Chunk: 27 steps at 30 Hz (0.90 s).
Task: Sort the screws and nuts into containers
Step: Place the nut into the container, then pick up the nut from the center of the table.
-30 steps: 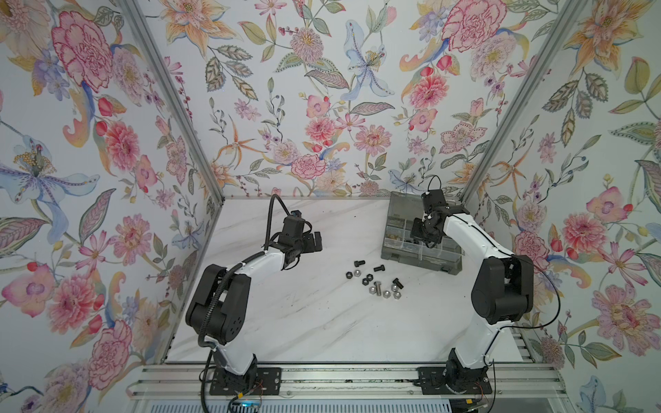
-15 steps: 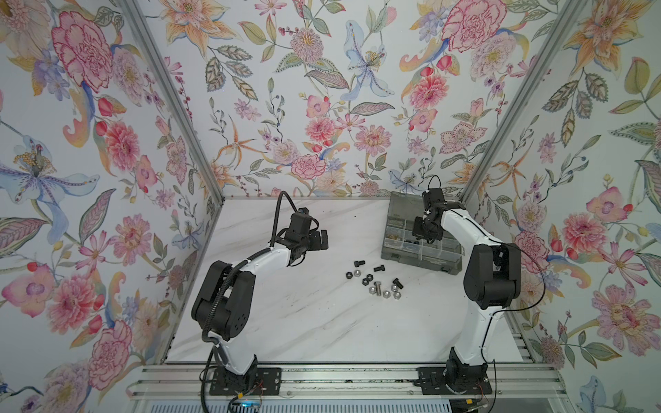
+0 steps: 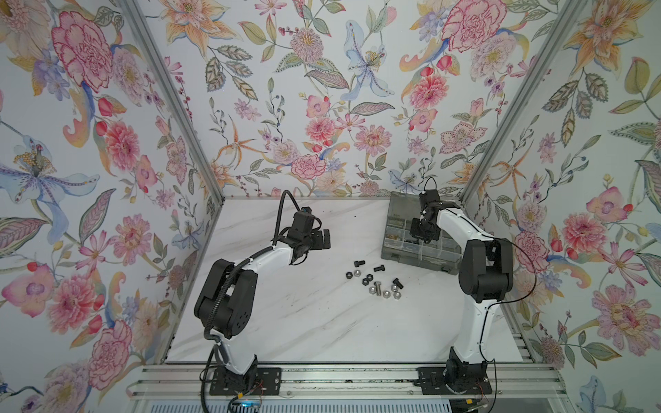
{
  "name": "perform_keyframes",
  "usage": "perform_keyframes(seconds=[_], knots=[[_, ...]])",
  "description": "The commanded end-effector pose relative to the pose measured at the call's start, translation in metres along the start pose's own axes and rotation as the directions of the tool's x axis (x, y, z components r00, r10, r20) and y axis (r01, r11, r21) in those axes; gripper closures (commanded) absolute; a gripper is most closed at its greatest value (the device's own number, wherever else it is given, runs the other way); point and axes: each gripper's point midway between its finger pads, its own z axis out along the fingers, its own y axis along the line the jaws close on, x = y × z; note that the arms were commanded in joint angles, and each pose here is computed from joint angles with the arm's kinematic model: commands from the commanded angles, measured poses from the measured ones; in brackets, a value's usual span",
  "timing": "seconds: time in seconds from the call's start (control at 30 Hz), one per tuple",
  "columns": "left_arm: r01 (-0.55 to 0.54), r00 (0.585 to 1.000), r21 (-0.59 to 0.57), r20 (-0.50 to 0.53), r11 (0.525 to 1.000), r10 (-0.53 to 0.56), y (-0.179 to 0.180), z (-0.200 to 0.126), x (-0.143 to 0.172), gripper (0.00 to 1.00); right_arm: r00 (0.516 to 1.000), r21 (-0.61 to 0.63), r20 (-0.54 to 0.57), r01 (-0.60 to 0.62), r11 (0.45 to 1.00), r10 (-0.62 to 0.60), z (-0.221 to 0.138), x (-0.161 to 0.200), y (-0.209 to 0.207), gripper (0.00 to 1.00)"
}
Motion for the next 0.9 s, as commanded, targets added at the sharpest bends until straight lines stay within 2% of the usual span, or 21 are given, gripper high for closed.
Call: perform_keyframes(seconds=[0.0,0.23,0.4,0.5,0.7,0.87], knots=[[-0.03,1.0,-0.009,-0.007,1.0,0.03,-0.004,0.002,-0.001,0.01,1.0,0.003,0.025,0.012,1.0,-0.012,-0.009,-0.009,0.002,0.65],[-0.032,0.999,-0.009,-0.011,0.999,0.032,-0.004,0.002,0.0,0.01,0.996,-0.093,0.079,0.041,0.995,-0.034,-0.048,-0.015,0.016,0.56],[-0.033,0.999,0.004,-0.01,0.999,0.034,-0.006,0.002,0.0,0.01,0.993,-0.223,0.089,0.091,0.971,-0.073,-0.086,0.007,0.041,0.53],[-0.031,0.999,0.019,-0.01,0.999,0.031,-0.009,0.003,0.0,0.01,0.991,-0.285,0.072,0.133,0.949,-0.117,-0.1,0.034,0.06,0.51],[-0.029,0.999,0.042,-0.014,0.999,0.03,-0.013,0.005,0.0,0.01,0.976,-0.328,0.018,0.209,0.921,-0.215,-0.109,0.1,0.092,0.48],[-0.027,0.999,0.051,-0.023,0.998,0.029,-0.015,0.007,0.002,0.01,0.969,-0.288,-0.053,0.217,0.933,-0.242,-0.097,0.149,0.1,0.46]])
